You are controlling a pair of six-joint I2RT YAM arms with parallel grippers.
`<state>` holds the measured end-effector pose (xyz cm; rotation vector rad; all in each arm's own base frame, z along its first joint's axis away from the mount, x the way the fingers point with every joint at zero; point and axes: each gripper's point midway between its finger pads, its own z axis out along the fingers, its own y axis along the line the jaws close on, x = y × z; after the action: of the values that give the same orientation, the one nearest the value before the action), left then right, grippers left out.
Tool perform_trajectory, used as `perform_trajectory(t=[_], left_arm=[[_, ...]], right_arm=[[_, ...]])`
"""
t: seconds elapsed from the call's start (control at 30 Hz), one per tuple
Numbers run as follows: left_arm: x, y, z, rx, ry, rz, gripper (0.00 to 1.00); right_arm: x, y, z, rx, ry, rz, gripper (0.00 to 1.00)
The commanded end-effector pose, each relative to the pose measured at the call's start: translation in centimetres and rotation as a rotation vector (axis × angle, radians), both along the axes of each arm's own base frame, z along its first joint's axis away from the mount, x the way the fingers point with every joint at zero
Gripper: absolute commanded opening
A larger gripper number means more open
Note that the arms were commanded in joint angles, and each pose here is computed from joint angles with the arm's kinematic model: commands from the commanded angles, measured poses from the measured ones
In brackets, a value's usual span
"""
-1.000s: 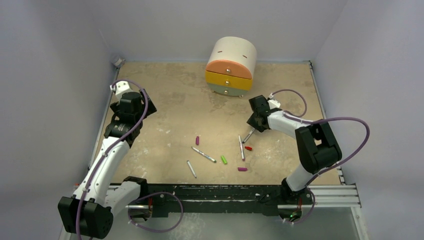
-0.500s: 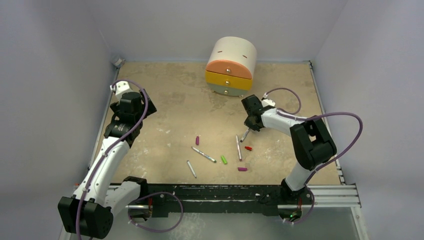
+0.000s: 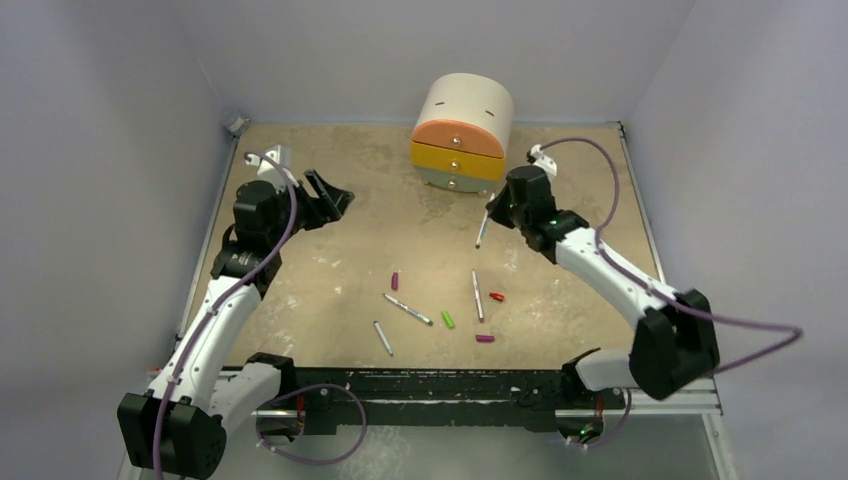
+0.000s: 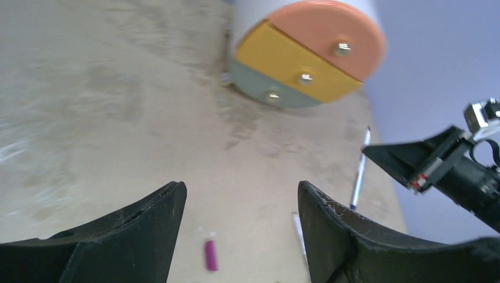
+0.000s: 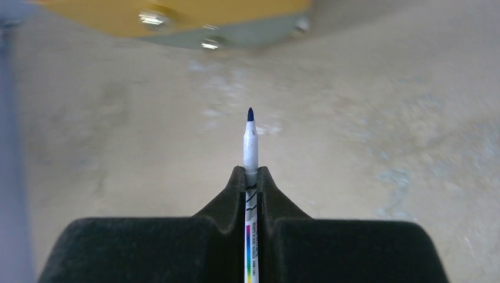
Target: Insert the pens into the pen caps
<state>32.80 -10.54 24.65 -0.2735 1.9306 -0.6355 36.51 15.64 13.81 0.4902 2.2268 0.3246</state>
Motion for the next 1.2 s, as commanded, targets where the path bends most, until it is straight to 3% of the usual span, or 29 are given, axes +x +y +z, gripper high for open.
perform_trajectory(t=[0.0, 0.17, 0.47, 0.87, 1.17], left_arm=[[-2.5, -6.1, 7.0, -0.243, -0.246, -0.357, 0.68], [-5.3, -8.4, 10.4, -0.377, -0.387, -0.555, 0.65], [-11.2, -11.7, 14.5, -0.423, -0.575, -0.804, 0.65], [-10.8, -14.7, 13.4, -0.411, -0.542, -0.789, 0.61], [-9.0, -17.8, 11.3, -0.307, -0.466, -0.798, 0.61]], right_arm=[[0.2, 4.9, 12.3, 0.169, -0.407, 0.322, 0.00], [-4.3, 8.5, 19.3, 0.355, -0.664, 0.614, 0.00], [-8.2, 10.7, 25.4, 0.445, -0.801, 0.785, 0.00], [-12.5, 13.4, 29.8, 0.519, -0.899, 0.912, 0.00], [-12.7, 14.1, 29.9, 0.527, -0.903, 0.933, 0.00]])
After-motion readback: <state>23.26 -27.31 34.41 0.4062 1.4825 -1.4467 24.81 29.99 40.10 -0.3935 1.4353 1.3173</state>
